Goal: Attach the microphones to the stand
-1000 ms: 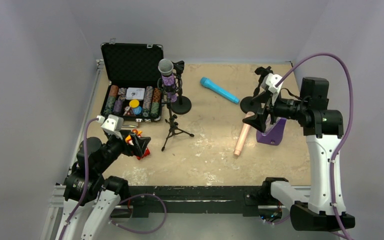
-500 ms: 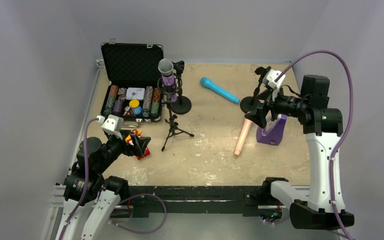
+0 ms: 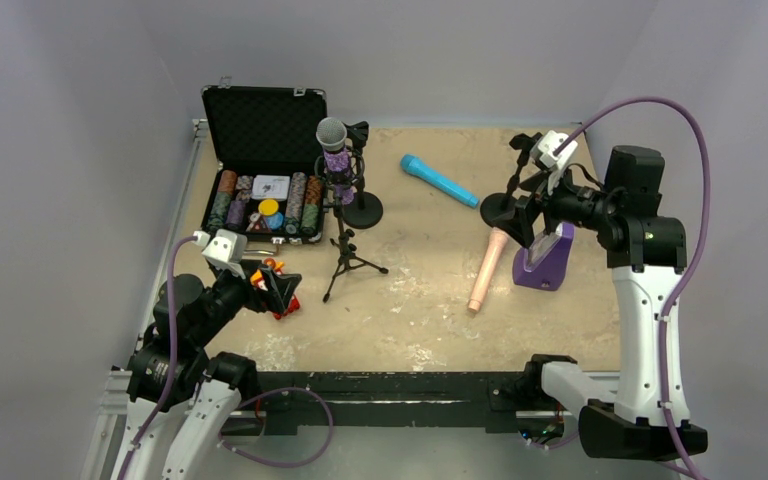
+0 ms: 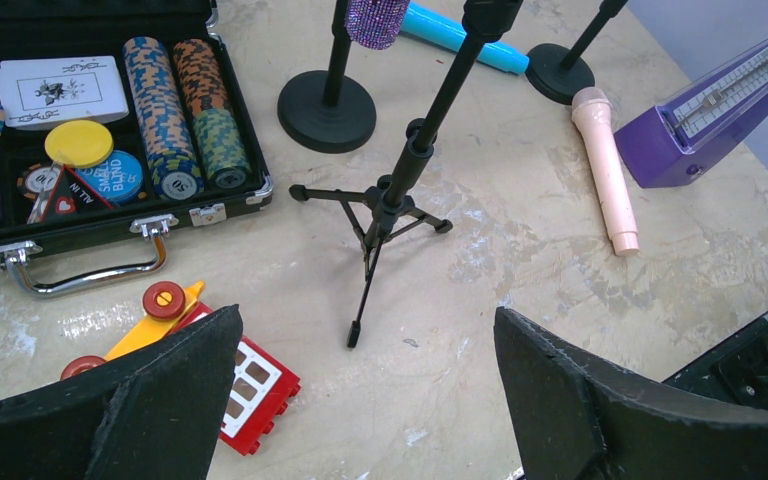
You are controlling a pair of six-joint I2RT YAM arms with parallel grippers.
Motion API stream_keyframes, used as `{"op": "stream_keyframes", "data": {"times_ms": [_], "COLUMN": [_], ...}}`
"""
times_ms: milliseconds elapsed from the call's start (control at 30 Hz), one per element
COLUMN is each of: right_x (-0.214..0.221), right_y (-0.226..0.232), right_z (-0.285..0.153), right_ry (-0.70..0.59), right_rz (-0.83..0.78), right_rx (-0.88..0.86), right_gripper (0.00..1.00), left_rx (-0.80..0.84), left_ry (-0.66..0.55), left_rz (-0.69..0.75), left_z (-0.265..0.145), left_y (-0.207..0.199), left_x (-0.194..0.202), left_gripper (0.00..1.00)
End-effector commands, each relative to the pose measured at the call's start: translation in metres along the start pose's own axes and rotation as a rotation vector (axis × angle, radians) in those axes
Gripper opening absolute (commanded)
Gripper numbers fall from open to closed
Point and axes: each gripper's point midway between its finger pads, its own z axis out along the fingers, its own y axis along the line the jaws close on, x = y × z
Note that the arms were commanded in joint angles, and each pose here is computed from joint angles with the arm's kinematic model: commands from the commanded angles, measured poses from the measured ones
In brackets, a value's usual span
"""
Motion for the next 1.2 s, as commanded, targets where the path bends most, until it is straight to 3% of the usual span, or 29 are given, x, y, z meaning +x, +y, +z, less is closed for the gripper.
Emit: {"op": "stream_keyframes", "data": {"times_ms": [0,433,1167], "right_x": [-0.007,-0.006,-0.01], "right_y": [-0.004,-0.014,-0.062], "right_z": [-0.004,-0.004,-0.011], "right_ry": [-0.025,-0.019,-0.058], "right_rz": [-0.013,0.019,0.126], "right_rx": [0.034,0.084,0.324], "right_gripper": [0.93,0.93,0.98], "left_rx": [0.008,0.008,0.004], "left_ry": [-0.029,-0.029,-0.028], "left_rz": [0.028,0.028,0.027], "left_z": [0.001,0.001,0.001], "left_y": [-0.001,-0.001,0.0], "left_x": [-0.007,-0.007,-0.006], "left_gripper": [0.99,0.99,0.99]}}
